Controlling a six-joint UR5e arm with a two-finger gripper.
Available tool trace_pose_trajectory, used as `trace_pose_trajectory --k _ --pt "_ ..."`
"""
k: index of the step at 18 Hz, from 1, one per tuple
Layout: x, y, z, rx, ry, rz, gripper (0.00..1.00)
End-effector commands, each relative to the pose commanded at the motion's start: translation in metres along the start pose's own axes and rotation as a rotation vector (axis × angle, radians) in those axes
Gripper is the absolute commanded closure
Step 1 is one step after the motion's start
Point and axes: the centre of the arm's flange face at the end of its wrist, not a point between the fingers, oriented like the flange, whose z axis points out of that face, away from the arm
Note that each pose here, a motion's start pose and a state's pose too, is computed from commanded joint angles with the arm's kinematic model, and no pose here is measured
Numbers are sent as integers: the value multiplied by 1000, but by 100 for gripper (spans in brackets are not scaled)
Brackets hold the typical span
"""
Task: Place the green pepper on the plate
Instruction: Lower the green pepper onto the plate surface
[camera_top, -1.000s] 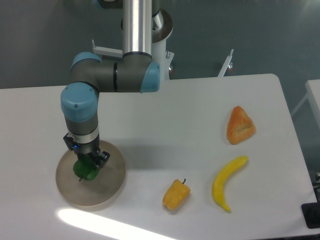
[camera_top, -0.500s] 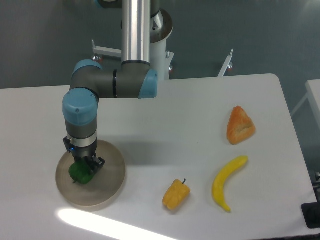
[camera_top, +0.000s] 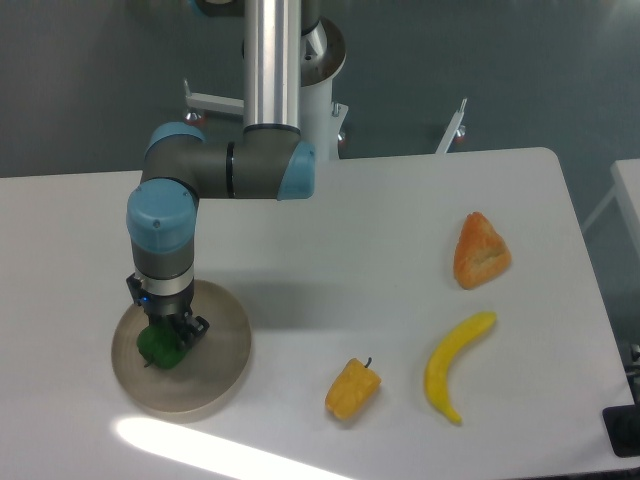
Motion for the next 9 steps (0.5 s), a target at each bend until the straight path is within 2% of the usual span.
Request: trace_pose_trajectory --k 2,9 --pt "0 1 2 -2 2 0 66" --pt "2 3 2 -3 10 -1 65"
